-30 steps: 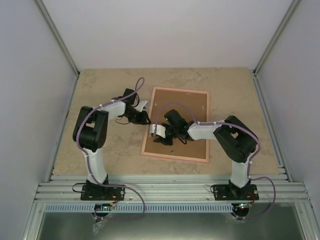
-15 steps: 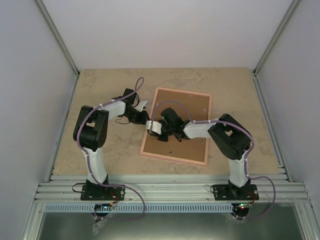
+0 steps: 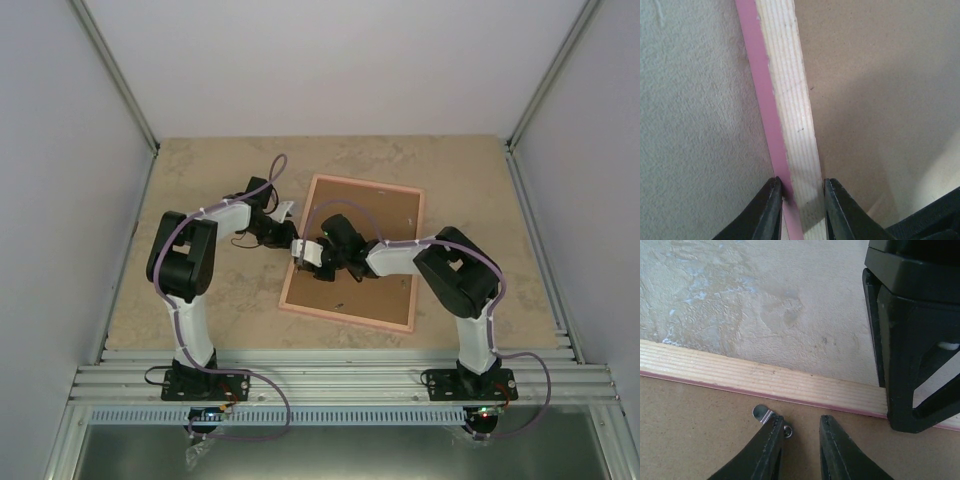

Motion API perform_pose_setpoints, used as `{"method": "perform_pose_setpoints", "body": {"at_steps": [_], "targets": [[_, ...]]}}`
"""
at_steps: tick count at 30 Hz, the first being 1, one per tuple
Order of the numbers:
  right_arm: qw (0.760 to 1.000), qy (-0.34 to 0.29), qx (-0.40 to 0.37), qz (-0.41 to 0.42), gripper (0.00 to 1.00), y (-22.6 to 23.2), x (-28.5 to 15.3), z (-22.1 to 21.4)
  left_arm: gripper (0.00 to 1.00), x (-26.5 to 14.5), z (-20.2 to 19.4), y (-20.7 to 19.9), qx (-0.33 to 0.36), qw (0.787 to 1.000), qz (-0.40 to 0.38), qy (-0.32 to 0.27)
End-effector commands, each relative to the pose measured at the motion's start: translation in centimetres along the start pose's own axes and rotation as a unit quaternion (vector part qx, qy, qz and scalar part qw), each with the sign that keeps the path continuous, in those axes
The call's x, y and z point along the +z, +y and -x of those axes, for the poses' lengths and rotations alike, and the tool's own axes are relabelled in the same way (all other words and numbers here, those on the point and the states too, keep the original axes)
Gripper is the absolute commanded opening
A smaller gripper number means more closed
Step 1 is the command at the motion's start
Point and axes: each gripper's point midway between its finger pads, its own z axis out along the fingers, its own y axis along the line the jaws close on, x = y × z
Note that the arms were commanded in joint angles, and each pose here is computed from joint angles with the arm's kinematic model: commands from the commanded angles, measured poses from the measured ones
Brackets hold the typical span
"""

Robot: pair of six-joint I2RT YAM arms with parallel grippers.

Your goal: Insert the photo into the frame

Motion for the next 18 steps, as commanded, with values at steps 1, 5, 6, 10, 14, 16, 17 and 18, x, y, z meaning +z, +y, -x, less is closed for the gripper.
{"method": "perform_pose_setpoints", "body": {"at_steps": [1,5,6,10,14,16,17,18], "targets": [[0.996,0.036,0.005,0.078,0.25,4.3,0.9,-3.4,0.08,2.6,-3.8,2.1,-0.023,0.998,0.019,0.060],[0.994,0.032,-0.002,0.103,0.25,5.1,1.1,-3.5,0.08,2.7,-3.7,2.2,-0.022,0.998,0.021,0.061],[0.994,0.032,-0.005,0.107,0.25,5.3,1.1,-3.6,0.08,2.7,-3.8,2.2,-0.022,0.998,0.021,0.061],[0.991,0.028,-0.008,0.129,0.25,6.0,1.3,-3.6,0.08,2.7,-3.8,2.3,-0.023,0.998,0.022,0.061],[0.994,0.047,0.010,0.095,0.21,4.5,2.2,-4.1,0.08,2.7,-3.8,2.2,-0.023,0.998,0.021,0.061],[0.996,0.056,0.019,0.072,0.19,3.8,2.4,-4.5,0.07,2.6,-3.8,2.2,-0.023,0.998,0.021,0.061],[0.996,0.060,0.022,0.063,0.18,3.5,2.5,-4.7,0.07,2.7,-3.9,2.2,-0.023,0.998,0.021,0.062],[0.996,0.065,0.027,0.054,0.17,3.3,2.5,-4.9,0.06,2.7,-3.9,2.2,-0.023,0.998,0.021,0.062]]}}
